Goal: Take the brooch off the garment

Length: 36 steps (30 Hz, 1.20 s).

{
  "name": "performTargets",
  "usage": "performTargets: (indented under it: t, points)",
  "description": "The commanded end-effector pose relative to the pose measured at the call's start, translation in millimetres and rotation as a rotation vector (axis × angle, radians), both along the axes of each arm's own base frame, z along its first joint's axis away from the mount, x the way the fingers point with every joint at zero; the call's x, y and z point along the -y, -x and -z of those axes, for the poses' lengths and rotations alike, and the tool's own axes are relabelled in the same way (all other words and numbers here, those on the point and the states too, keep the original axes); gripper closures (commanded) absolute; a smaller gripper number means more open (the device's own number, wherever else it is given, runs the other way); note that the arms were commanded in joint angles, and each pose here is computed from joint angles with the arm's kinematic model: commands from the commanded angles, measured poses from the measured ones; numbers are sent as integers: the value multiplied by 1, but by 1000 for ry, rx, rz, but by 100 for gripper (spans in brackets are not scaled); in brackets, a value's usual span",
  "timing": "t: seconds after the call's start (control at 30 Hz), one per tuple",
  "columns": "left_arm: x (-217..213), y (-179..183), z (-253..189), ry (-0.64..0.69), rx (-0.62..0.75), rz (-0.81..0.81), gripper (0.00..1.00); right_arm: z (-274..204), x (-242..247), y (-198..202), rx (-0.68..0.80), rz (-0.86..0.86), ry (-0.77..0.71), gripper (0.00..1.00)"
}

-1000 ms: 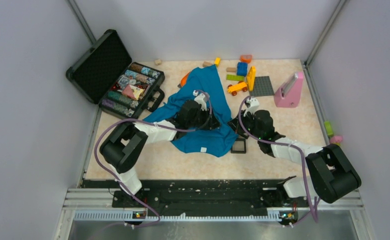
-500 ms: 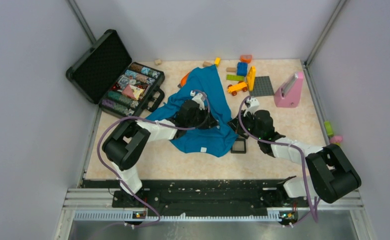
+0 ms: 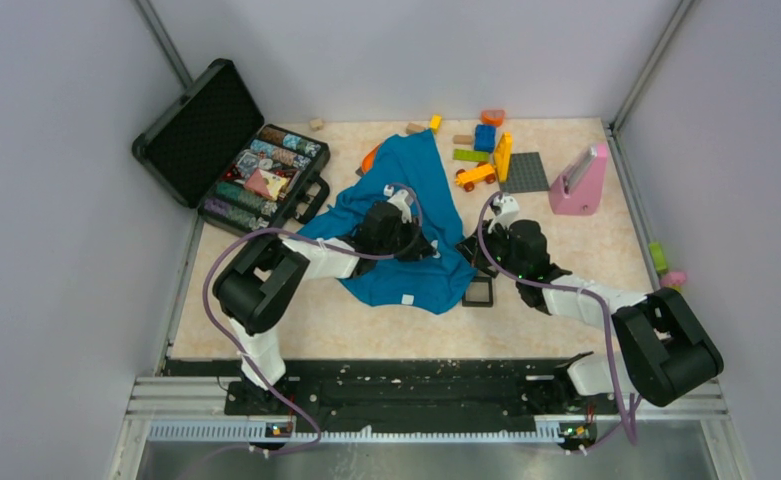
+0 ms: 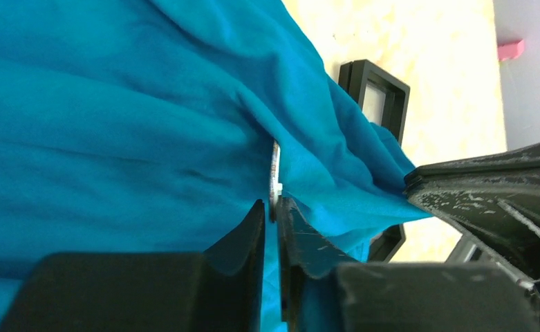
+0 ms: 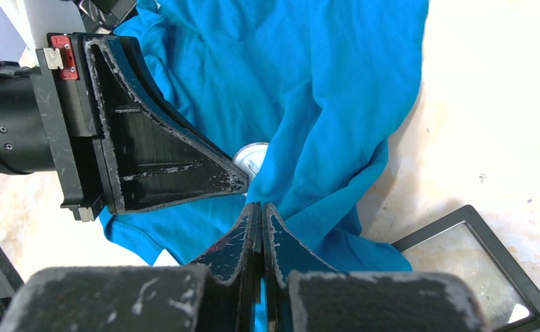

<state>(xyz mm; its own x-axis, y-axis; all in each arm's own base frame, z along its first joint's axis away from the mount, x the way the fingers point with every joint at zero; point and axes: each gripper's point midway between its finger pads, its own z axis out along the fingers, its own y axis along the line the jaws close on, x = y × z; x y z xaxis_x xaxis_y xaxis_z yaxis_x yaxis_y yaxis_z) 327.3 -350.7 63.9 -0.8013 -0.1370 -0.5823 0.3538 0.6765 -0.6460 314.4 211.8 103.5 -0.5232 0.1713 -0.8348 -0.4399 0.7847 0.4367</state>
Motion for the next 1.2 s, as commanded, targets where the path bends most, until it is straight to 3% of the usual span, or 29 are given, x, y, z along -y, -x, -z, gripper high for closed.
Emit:
performTargets:
  t: [0.0, 0.33, 0.5, 0.73, 0.87, 0.97, 1.03, 1.17]
  points:
    - [8, -10, -19, 20, 63, 22, 99, -16, 0, -8, 59, 7, -21, 100]
    - [-12, 19, -17, -233, -53, 218, 100, -20, 1, -9, 67, 27, -44, 100]
    - [-11, 54, -16, -224, -200, 390, 100, -21, -1, -10, 66, 21, -51, 100]
    - [-22, 58, -23, -295, -206, 423, 100, -28, 5, -12, 111, 74, -89, 100]
    - [-22, 59, -30, -301, -200, 452, 100, -29, -2, -8, 119, 18, -83, 100]
    - [-22, 59, -35, -319, -201, 485, 100, -29, -7, -7, 114, -23, -70, 88]
    - [-24, 57, -37, -336, -194, 485, 100, -29, -12, -2, 117, -72, -59, 63]
    - [-25, 56, -40, -347, -174, 510, 100, -44, -22, 21, 214, -218, -78, 41]
